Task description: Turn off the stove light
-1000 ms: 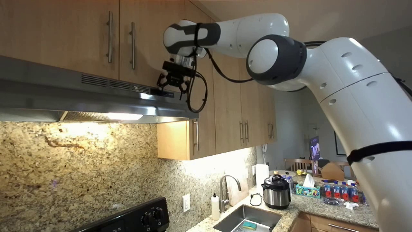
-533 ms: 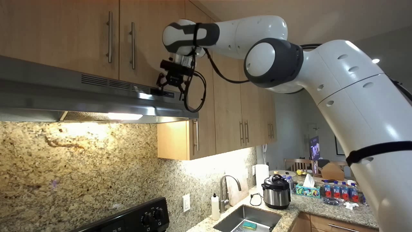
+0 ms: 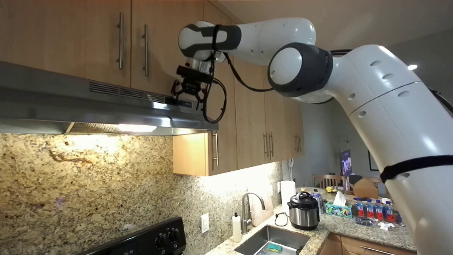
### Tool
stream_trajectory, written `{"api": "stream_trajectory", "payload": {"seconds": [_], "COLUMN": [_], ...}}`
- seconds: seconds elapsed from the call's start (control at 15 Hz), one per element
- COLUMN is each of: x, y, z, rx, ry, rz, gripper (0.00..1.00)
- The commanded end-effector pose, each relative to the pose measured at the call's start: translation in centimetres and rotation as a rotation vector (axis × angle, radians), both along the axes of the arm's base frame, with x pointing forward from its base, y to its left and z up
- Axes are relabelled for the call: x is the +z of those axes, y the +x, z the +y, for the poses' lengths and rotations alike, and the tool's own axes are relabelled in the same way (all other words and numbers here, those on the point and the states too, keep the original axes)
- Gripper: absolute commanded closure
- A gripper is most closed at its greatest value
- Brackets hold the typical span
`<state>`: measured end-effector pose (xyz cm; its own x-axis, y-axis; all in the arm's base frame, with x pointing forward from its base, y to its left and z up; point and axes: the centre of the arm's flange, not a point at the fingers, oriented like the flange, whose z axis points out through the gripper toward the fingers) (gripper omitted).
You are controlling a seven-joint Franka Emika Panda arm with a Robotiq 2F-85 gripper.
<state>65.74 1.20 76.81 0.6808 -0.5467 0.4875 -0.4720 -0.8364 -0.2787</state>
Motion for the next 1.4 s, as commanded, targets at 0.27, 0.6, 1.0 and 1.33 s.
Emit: {"api": "stream_trajectory", "payload": {"seconds": [0.27,0.6,1.0,1.33], "x": [1.0,0.2,0.3,0.5], "y": [0.9,0.1,-0.3,-1.6], "z": [-0.1,-0.1,-0.1,-1.4], "rx": [0.104,0.072,0.077,0.074], "ry": [-0.034,-0.041,-0.035,-0.015], "rz": [-0.003,-0.002,-0.006,0.011], "gripper": [0.00,0.00,0.00,0.00]}}
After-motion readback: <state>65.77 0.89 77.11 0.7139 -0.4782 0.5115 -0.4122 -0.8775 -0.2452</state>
